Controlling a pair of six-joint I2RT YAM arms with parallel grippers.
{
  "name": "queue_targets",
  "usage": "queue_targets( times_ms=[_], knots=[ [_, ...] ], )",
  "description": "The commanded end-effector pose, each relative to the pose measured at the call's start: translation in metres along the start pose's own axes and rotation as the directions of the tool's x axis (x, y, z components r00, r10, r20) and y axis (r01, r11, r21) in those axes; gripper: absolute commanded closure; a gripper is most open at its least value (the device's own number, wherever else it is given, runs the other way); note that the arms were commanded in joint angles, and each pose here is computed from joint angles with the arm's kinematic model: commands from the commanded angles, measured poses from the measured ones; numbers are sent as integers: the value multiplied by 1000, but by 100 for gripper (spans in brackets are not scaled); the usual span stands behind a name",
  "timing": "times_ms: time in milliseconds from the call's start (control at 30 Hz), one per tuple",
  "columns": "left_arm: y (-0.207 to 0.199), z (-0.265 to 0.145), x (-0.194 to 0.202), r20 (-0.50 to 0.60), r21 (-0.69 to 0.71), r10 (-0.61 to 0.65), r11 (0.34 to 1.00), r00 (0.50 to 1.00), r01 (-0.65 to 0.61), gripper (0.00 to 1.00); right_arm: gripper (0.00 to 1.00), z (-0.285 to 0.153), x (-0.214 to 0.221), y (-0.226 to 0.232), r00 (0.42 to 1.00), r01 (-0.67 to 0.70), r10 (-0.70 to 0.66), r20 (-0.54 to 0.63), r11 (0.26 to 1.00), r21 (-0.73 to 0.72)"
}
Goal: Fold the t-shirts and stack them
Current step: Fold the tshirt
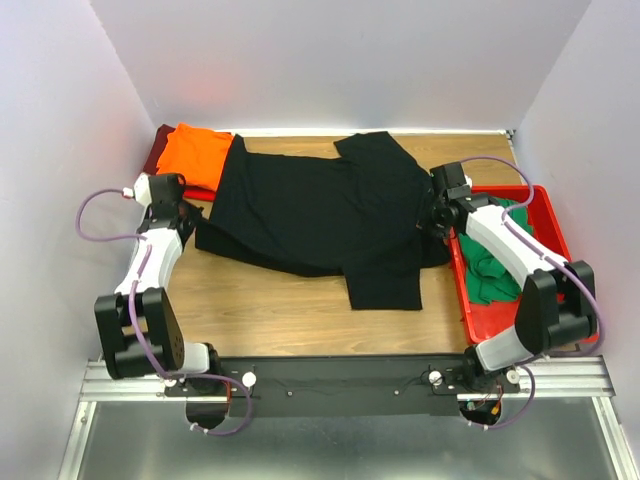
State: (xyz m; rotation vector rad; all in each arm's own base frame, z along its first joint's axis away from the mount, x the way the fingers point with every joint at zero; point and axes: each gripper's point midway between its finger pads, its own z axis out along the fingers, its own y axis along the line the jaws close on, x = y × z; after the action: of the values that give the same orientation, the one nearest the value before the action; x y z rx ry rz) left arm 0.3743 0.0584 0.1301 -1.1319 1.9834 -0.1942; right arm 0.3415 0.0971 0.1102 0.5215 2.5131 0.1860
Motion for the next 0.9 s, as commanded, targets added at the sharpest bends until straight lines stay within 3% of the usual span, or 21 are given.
queue_targets(
  times_ms=[0,433,867],
  knots=[
    [-22,10,-12,38,21,-16,1000,999,15,100,100,14,-26,-2,998,-8,7,60,1000,23],
    [-24,42,-8,9,-50,-10,999,1000,11,100,100,46,-41,-12,998,-65,65,16,998,4],
    [-27,65,-3,-43,-63,75,995,996,-78,100,99,57,-41,-16,996,-92,92,9,996,9]
  ],
)
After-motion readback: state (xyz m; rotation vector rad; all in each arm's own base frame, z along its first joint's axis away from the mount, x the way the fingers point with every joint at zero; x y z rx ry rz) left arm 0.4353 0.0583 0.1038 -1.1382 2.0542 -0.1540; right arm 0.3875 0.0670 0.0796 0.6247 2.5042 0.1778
